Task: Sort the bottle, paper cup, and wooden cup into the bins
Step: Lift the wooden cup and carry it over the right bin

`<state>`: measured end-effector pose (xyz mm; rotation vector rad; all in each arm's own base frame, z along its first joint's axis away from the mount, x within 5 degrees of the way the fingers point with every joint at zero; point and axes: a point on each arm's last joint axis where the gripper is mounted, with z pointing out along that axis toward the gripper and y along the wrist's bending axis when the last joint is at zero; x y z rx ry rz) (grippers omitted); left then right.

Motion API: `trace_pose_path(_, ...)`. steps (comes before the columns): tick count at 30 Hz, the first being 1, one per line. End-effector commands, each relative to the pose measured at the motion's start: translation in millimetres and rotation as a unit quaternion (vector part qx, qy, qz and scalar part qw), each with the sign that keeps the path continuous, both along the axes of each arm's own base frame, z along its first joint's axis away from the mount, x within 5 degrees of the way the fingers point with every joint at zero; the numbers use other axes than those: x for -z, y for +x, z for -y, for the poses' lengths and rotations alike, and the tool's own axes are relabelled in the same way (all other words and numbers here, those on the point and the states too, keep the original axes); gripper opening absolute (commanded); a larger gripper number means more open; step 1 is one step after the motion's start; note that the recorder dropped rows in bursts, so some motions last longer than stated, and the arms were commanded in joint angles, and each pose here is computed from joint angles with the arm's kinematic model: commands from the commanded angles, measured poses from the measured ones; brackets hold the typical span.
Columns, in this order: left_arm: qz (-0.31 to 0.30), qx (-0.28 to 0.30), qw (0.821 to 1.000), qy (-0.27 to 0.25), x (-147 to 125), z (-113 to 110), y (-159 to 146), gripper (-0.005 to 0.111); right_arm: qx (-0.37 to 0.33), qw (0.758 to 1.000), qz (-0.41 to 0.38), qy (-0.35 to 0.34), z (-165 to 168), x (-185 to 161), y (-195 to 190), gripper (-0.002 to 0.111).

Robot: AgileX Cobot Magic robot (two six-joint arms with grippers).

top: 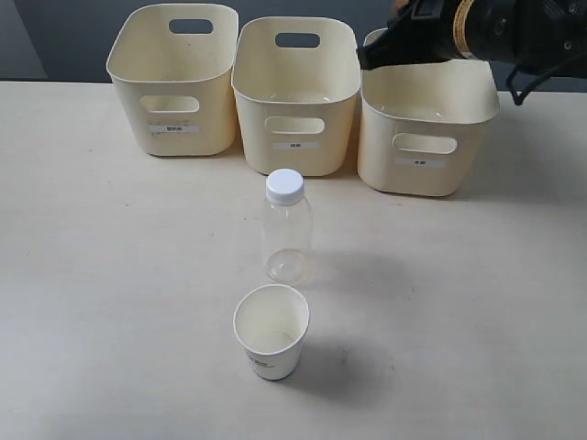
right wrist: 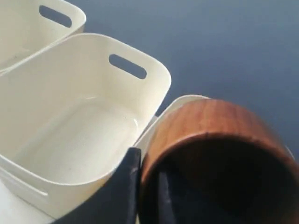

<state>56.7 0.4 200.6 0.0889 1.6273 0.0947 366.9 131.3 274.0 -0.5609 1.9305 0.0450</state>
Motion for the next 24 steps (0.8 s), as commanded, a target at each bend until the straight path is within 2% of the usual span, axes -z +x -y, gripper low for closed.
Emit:
trace_pose_path(1, 0.005, 0.000, 1.000, -0.001, 0, 0, 0, 0.000, -0.003, 1.000, -0.027, 0.014, 18, 20, 19, -0.001)
trace_pose_path(7, 0.005, 0.000, 1.000, -0.001, 0, 0, 0, 0.000, -0.014, 0.997, -0.069, 0.031, 34, 51, 33, -0.001)
trace_pose_path(15, 0.005, 0.000, 1.000, -0.001, 0, 0, 0, 0.000, -0.058, 0.989, -0.127, 0.049, 36, 94, 39, -0.001)
trace_pose_path(24, 0.005, 0.000, 1.000, -0.001, 0, 0, 0, 0.000, -0.052, 0.989, -0.129, 0.042, 37, 99, 43, -0.001)
